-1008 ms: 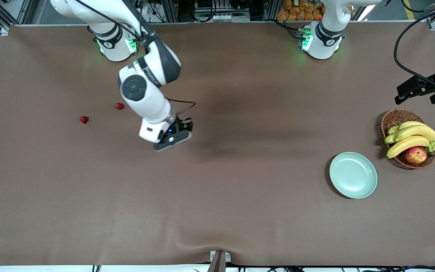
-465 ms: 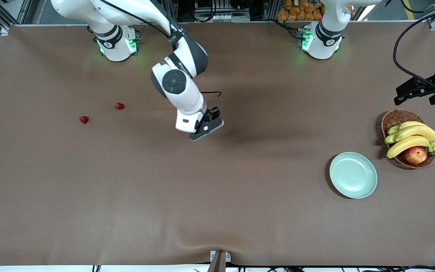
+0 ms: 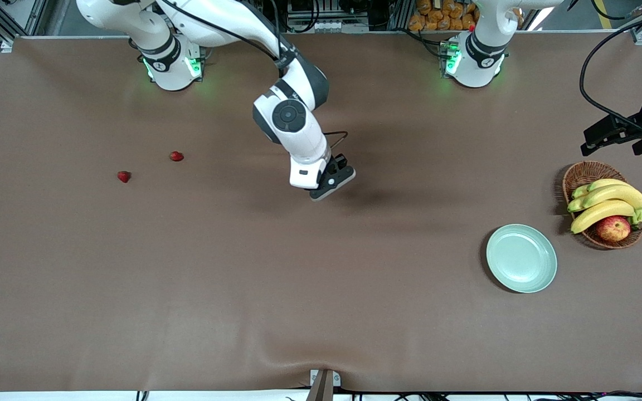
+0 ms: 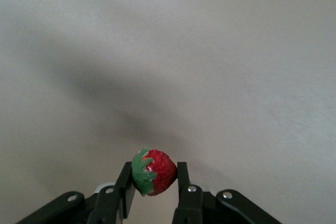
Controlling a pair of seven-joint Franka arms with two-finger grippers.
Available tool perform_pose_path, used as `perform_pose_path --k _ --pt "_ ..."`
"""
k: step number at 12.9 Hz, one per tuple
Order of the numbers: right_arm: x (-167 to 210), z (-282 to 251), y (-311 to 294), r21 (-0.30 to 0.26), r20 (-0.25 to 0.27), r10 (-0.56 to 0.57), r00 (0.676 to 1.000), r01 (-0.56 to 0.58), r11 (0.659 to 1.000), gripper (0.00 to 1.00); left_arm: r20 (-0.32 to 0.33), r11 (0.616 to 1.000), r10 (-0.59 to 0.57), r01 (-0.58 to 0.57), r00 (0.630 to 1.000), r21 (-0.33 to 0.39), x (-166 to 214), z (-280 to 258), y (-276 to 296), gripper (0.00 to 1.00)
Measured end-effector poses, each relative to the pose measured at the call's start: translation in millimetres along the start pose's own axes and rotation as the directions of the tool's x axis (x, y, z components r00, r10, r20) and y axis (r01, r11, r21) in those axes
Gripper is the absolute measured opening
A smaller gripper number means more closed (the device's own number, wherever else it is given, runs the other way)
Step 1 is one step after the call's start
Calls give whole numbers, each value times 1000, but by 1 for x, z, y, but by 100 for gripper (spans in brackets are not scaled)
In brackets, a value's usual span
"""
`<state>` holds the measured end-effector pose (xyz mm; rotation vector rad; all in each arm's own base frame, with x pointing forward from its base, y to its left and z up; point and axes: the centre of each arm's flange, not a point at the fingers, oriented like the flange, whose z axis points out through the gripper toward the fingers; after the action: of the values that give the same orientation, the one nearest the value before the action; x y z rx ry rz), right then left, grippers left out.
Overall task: Collect all strawberries into plate
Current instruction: 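Carry the strawberry with the right gripper toward the table middle, then release the strawberry mid-table with the right gripper while the left gripper approaches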
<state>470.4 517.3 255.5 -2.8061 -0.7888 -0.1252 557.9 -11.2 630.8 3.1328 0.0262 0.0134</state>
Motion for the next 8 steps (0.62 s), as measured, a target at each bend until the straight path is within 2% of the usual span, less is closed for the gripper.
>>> perform_pose_path --k 5,8 --pt "9 53 -2 -1 -53 -8 999 8 1000 37 3 1000 -3 3 1000 -1 1 1 -1 100" --pt "14 71 -4 -1 -64 -10 998 10 1000 37 4 1000 -3 3 1000 -1 1 2 -1 100"
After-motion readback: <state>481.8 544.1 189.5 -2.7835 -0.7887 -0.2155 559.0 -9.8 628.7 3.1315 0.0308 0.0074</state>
